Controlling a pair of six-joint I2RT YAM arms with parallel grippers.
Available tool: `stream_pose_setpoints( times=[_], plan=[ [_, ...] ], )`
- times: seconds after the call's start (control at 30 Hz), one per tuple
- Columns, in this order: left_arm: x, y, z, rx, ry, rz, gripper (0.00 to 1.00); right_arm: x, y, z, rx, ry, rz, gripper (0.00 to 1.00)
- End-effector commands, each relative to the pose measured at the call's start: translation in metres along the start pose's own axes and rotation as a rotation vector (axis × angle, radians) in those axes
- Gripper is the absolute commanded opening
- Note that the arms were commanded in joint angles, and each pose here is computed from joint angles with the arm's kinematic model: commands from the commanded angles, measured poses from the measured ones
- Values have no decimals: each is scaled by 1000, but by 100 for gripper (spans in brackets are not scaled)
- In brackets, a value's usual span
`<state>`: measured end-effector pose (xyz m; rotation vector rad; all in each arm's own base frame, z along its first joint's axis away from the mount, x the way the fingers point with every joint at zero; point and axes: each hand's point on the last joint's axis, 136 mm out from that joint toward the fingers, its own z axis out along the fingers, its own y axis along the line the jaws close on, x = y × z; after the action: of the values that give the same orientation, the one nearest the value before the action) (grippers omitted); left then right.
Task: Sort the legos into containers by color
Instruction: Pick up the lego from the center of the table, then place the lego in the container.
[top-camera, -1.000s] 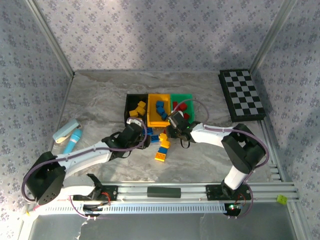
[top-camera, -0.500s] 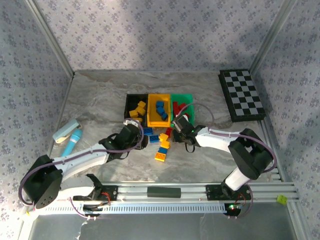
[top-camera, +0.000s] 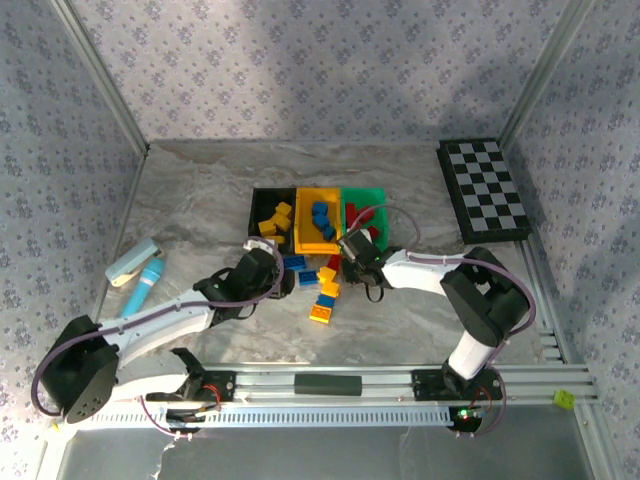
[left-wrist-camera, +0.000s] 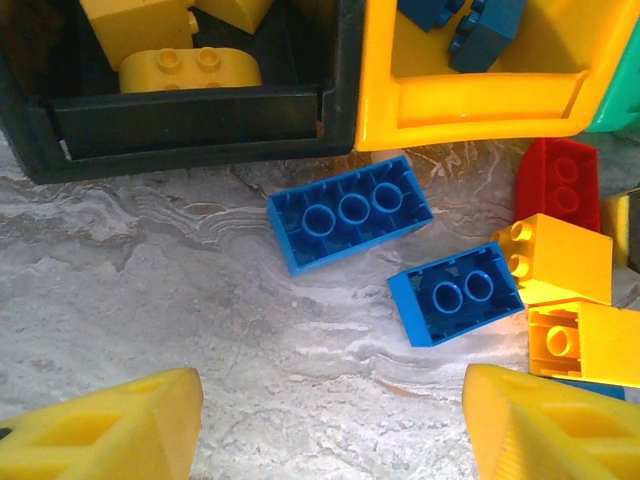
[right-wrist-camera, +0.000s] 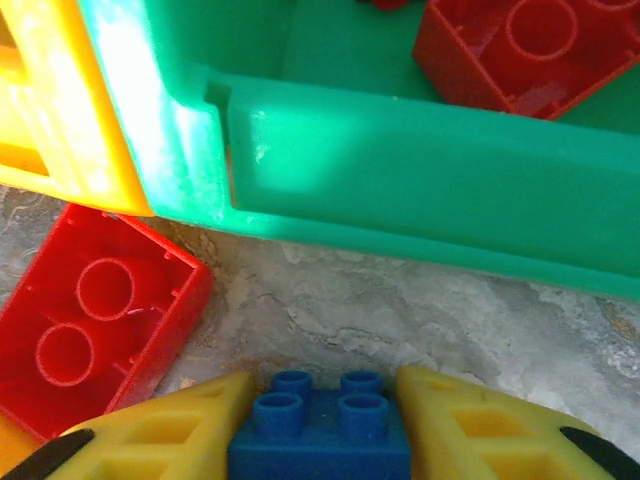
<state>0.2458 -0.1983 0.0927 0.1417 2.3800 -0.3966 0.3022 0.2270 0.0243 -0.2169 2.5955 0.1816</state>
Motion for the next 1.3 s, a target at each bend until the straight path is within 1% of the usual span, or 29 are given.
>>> stream_pose_setpoints(
  times=[0.0, 0.13, 0.33, 0.47, 0.53, 0.6, 0.67, 0.77, 0.83, 1.0, 1.17, 1.27],
  plan=[
    [2, 10, -2, -27, -9, -24, 69, 1, 4, -11, -21, 1, -10, 37],
    [5, 12, 0, -34, 0, -27, 69, -14, 10, -31, -45, -51, -21, 35],
    [10, 16, 1, -45, 12, -44, 68, -58, 39, -59, -109, -136, -68, 36],
    [13, 17, -1, -41, 21, -65, 68, -92, 64, -57, -134, -165, -112, 36],
    [15, 16, -2, -36, 28, -72, 69, -116, 75, -55, -141, -195, -128, 37],
    [17, 17, -3, -40, 35, -80, 69, -132, 80, -42, -129, -192, -133, 38],
    [18, 18, -4, -41, 43, -82, 68, -144, 86, -29, -136, -183, -130, 42],
    [19, 18, -5, -42, 55, -80, 69, -155, 94, -20, -155, -178, -129, 55],
    [20, 17, -6, -38, 65, -75, 69, -158, 99, -22, -166, -184, -134, 60],
    [19, 9, -5, -1, 73, -60, 69, -150, 92, -36, -171, -199, -133, 61],
    [17, -8, 2, 52, 103, -50, 69, -128, 71, -52, -152, -204, -128, 61],
    [17, -20, 9, 89, 135, -32, 69, -105, 50, -60, -118, -190, -131, 61]
  ],
)
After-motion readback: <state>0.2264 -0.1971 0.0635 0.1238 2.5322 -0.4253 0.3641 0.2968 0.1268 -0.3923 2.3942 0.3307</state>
